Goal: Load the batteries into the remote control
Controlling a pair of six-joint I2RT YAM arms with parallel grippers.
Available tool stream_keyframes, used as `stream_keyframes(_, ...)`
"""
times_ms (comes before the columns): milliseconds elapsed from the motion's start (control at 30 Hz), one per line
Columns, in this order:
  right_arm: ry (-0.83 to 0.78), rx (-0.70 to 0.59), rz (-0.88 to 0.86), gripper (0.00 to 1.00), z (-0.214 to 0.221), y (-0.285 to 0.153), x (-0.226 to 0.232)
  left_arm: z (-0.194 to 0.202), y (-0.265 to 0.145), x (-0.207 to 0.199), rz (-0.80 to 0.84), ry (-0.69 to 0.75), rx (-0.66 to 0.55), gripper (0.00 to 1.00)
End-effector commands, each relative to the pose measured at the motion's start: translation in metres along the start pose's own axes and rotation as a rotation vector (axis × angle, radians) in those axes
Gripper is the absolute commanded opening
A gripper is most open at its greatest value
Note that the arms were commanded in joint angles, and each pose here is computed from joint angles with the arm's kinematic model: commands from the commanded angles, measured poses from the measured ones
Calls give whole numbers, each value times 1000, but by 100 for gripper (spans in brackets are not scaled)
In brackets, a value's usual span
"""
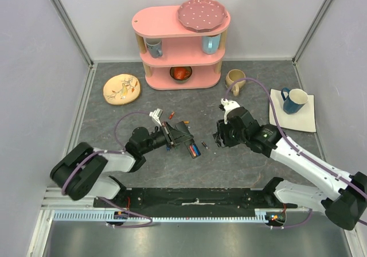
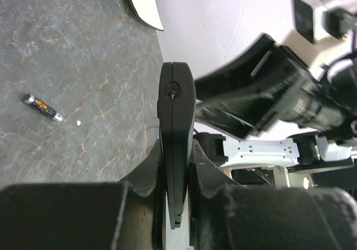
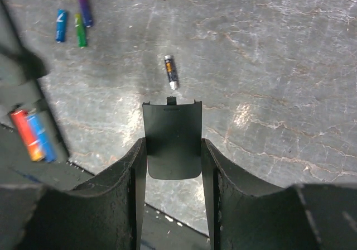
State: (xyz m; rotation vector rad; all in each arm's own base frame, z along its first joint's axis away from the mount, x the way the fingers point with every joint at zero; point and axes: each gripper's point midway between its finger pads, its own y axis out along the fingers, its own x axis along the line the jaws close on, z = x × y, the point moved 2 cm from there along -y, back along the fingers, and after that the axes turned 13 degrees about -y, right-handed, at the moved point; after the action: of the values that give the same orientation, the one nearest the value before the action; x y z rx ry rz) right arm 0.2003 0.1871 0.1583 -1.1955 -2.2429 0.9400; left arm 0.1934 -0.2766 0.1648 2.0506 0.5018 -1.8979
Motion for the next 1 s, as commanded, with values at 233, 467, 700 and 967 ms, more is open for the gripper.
stream_keyframes(233,-47,-19,-108,28,-20,-32,42,-22,32,-22,202,-68,-46,2)
stream_keyframes(467,-103,25,-127,28,-16,-21,68,-21,35,-24,212,-33,-50,2)
stream_keyframes(700,-111,19,-139,28,-18,-10,85,-16,31,-27,246,-29,-39,2)
stream_keyframes(967,-109,18,-116,27,-20,-2,89,-11,29,-34,286,-24,-25,2)
